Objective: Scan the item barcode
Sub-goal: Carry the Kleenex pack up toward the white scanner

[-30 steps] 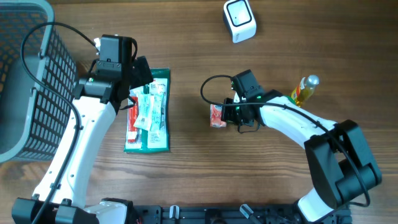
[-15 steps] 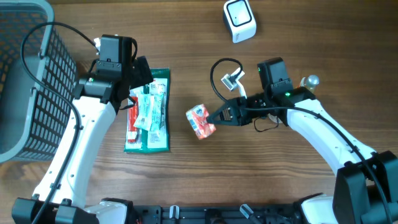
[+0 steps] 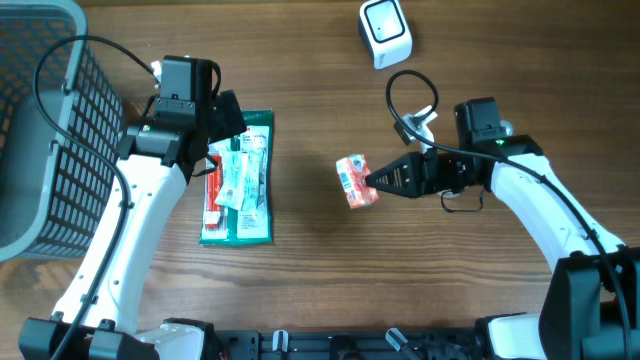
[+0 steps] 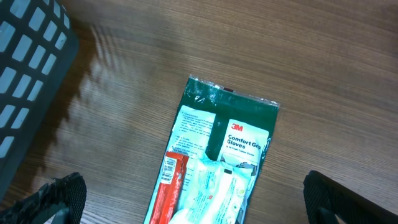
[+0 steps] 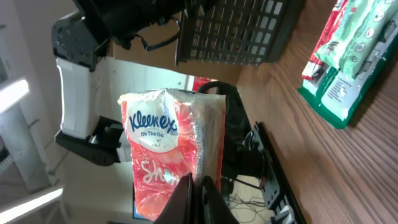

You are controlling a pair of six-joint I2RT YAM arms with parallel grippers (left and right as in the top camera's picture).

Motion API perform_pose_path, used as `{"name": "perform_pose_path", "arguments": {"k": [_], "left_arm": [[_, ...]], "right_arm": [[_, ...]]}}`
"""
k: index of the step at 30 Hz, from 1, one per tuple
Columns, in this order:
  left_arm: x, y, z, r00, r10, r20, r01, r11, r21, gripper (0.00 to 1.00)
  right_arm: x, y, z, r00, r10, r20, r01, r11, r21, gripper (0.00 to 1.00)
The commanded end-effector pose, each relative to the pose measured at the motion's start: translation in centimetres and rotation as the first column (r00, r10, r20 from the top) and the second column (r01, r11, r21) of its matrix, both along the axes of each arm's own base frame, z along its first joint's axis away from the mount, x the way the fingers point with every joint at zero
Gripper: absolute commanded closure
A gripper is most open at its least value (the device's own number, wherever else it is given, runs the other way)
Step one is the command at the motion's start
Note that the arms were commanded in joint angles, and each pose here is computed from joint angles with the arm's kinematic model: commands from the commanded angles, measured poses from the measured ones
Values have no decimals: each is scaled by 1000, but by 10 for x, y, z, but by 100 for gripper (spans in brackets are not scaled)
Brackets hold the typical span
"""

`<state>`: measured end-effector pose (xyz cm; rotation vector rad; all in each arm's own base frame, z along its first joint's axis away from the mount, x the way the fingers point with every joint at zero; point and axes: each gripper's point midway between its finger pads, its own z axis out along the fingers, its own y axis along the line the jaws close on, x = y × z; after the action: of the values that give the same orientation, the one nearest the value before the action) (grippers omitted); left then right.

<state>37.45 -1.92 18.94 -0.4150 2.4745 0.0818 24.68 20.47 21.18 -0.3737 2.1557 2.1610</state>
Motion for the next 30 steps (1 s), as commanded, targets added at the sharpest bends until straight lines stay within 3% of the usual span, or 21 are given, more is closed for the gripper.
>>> {"name": "perform_pose_path", "arguments": {"k": [1, 9, 15, 18, 19, 20, 23, 25, 30], "left_arm": [[1, 3, 2, 1000, 8, 6, -8, 1000, 8, 0], [1, 3, 2, 1000, 8, 6, -8, 1000, 8, 0], [1, 3, 2, 1000, 8, 6, -8, 1000, 8, 0], [1, 3, 2, 1000, 8, 6, -8, 1000, 8, 0], [1, 3, 2, 1000, 8, 6, -8, 1000, 8, 0], [1, 3, 2, 1000, 8, 6, -8, 1000, 8, 0], [1, 3, 2, 1000, 8, 6, -8, 1000, 8, 0], [1, 3, 2, 1000, 9, 6, -9, 1000, 8, 0], [1, 3, 2, 1000, 8, 6, -8, 1000, 8, 0]], "right_arm": [[-5, -8, 28, 997, -14, 70, 9, 997, 72, 96], [-41, -15, 96, 967, -21, 255, 0, 996, 84, 96], [-44, -15, 102, 954, -22, 299, -4, 996, 86, 96], [-15, -17, 66, 932, -127, 338, 173, 979, -108, 96], [0, -24, 42, 925, -184, 332, 272, 932, -239, 96], [15, -39, 9, 909, -243, 339, 377, 828, -415, 96], [27, -65, -27, 880, -278, 386, 469, 637, -611, 96], [33, -75, -38, 860, -270, 432, 507, 540, -672, 96], [61, -76, -12, 798, -351, 490, 602, 470, -645, 96]]}}
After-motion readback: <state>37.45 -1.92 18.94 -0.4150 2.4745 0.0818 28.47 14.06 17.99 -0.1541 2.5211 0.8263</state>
